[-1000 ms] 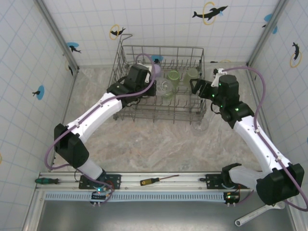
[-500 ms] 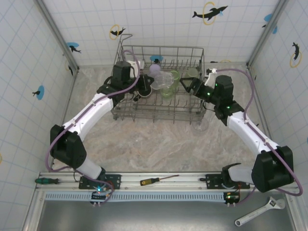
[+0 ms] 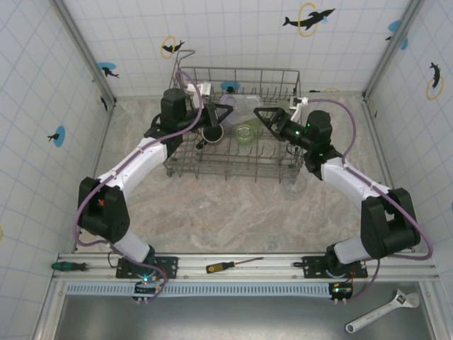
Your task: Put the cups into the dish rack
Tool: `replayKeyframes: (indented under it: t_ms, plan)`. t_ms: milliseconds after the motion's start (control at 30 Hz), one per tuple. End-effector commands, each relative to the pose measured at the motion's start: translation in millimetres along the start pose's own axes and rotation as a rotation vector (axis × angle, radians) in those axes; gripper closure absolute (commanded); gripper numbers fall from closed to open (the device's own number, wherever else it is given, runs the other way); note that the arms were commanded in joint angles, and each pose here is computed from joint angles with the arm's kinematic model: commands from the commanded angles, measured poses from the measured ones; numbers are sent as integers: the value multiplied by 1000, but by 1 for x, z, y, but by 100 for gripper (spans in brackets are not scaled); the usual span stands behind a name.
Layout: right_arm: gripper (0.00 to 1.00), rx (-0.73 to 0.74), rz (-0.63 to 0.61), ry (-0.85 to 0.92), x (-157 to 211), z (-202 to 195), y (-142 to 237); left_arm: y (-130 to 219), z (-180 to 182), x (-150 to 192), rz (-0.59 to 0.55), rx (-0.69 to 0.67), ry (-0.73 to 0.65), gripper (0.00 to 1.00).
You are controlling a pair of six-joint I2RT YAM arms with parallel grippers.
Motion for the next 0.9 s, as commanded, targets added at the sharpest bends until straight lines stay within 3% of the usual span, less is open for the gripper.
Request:
replayKeyframes:
  t_ms: [0,400,833,867]
  plan:
    - [0,-169,-35,-3,-9,22,-6,-3,-5,-3,-22,86,-28,100]
    - [1,-278,-31,-87,-10,26,-33,-8,-1,3,-21,152,-81,100]
    - [40,-369,-45,-152,-9,28,-36,-14,11,10,-3,114,-63,100]
    - [42,-365,-47,-154,-9,27,-36,-15,11,10,-2,108,-63,97]
Point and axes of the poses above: each hand's point on the last joint's axis, 136 mm out from that joint toward the fingers, its own y axis back along the fingers, its own z axis along the line the jaws close on, x = y × z, the point moved 10 cm from there along y, back along the fingers, and after that the axes turned 4 degrees about -y, right-handed, at the moved point
